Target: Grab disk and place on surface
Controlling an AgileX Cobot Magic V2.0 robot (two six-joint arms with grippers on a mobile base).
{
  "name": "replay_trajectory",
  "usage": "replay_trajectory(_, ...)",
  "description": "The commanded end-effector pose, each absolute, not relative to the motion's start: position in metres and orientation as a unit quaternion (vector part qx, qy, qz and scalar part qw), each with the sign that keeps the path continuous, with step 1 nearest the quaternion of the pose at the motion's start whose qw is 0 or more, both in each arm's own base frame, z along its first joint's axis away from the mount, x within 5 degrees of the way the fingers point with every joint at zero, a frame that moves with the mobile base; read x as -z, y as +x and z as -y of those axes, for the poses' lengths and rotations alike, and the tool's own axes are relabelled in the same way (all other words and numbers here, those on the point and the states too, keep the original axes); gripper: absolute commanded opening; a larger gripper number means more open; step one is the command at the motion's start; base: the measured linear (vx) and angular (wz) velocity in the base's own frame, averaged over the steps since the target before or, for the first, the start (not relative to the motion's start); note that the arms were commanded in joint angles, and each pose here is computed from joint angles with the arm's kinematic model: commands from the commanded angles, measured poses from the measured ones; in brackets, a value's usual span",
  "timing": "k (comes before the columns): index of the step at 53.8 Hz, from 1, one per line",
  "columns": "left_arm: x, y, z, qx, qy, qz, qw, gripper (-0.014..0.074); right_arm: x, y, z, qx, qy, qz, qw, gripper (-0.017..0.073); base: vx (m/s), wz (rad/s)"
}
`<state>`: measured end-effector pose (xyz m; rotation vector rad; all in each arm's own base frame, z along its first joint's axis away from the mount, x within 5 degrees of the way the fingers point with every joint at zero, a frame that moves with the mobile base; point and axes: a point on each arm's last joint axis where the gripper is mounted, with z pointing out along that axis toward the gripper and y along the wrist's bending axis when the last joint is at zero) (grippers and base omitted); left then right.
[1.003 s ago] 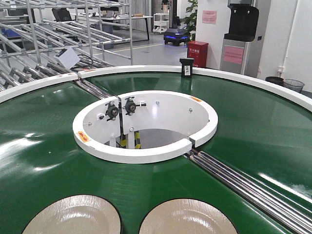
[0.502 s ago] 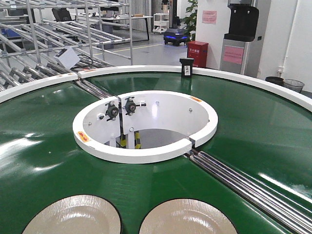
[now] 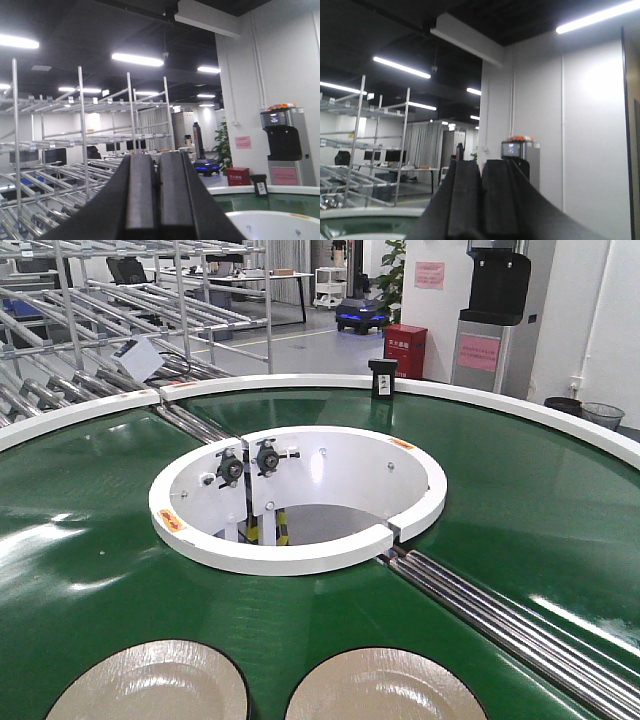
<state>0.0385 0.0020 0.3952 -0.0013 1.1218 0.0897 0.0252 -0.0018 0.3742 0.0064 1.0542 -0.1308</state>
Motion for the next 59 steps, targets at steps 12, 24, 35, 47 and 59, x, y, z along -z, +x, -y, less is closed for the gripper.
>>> replay_trajectory(12,-0.456,0.153,-0.006,-0.035,0.004,-0.639,0.768,0.0001,-0.445,0.131,0.011,0.027,0.03,-0.592,0.805,-0.0009,0.0,0.0)
replay_trajectory(24,-0.433,0.199,-0.008,-0.033,0.004,-0.691,0.722,0.0016,-0.418,0.184,0.016,-0.014,0.069,-0.663,0.746,-0.0004,0.0,0.0)
replay_trajectory(35,-0.427,0.207,-0.008,-0.012,-0.012,-0.702,0.712,0.0131,-0.412,0.192,0.016,-0.011,0.068,-0.675,0.735,0.011,0.0,0.0)
replay_trajectory(47,-0.427,0.207,-0.008,-0.002,-0.02,-0.703,0.711,0.0426,-0.412,0.192,0.016,-0.01,0.067,-0.674,0.736,0.0489,0.0,0.0)
replay_trajectory(59,-0.427,0.207,-0.008,0.009,-0.03,-0.701,0.713,0.0579,-0.415,0.193,0.016,-0.028,0.081,-0.659,0.747,0.0729,0.0,0.0)
